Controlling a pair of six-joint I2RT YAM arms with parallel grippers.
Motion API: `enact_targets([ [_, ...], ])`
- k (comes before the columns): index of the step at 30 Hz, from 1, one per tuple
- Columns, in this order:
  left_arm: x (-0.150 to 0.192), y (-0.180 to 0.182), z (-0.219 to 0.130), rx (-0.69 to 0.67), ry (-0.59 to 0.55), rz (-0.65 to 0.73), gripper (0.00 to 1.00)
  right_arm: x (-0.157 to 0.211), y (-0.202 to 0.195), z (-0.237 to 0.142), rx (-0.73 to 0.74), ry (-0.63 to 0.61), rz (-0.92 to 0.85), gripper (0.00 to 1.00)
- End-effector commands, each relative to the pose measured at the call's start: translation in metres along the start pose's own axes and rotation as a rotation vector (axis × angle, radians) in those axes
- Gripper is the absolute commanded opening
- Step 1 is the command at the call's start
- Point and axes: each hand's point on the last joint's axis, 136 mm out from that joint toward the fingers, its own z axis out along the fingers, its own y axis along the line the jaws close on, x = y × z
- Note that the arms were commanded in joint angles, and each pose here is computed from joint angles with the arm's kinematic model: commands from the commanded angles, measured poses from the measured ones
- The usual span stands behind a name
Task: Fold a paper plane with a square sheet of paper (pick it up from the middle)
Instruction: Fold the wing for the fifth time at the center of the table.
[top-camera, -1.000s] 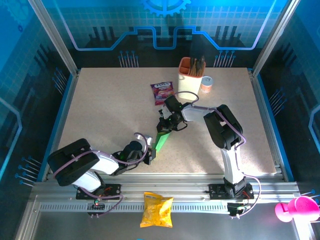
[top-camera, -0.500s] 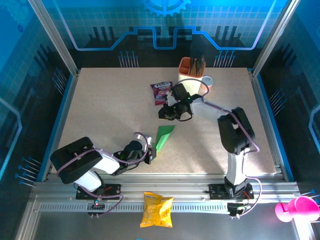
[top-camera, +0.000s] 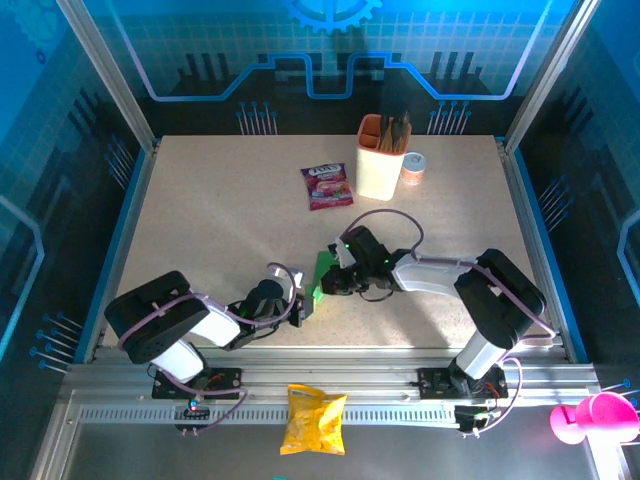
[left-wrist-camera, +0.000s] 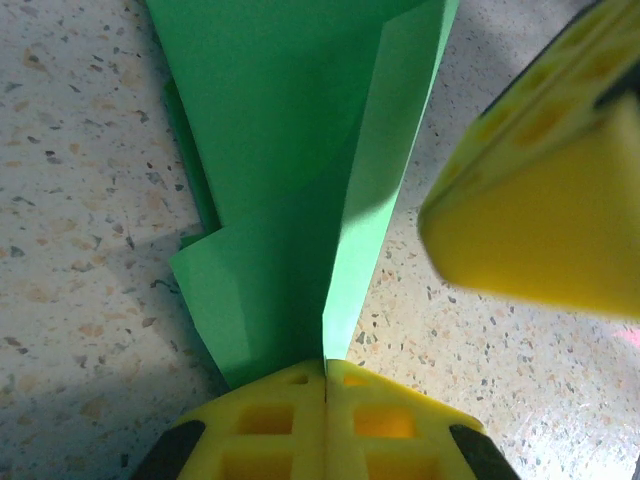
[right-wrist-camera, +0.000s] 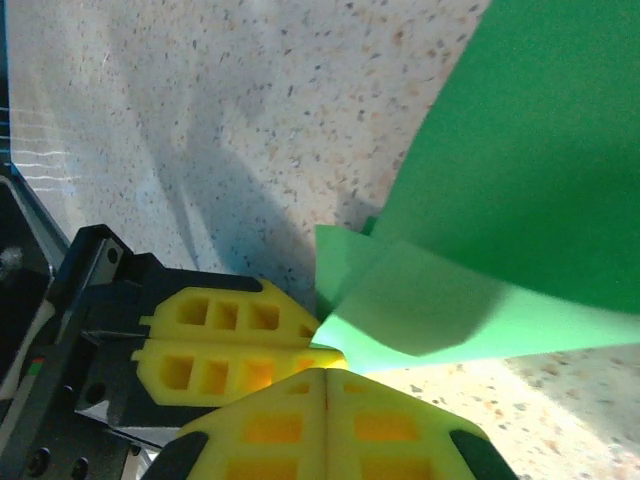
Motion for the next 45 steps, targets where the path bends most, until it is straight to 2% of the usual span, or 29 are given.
enact_targets([
  [1,0.031,0.026,0.0,-0.084,0.114,-0.037,0.0,-0.018,0.014,0.007,-0.039,-0.089,-0.025,0.01],
  [14,0.034,0.028,-0.001,-0.074,0.122,-0.051,0.0,-0.016,-0.005,0.028,-0.013,-0.071,-0.014,0.0],
  [32,0.035,0.03,-0.001,-0.065,0.126,-0.071,0.0,-0.001,-0.008,0.015,-0.04,-0.087,-0.033,0.0],
  [45,0.039,0.03,0.001,-0.052,0.139,-0.082,0.0,-0.026,-0.012,0.027,-0.058,-0.123,-0.024,0.0],
])
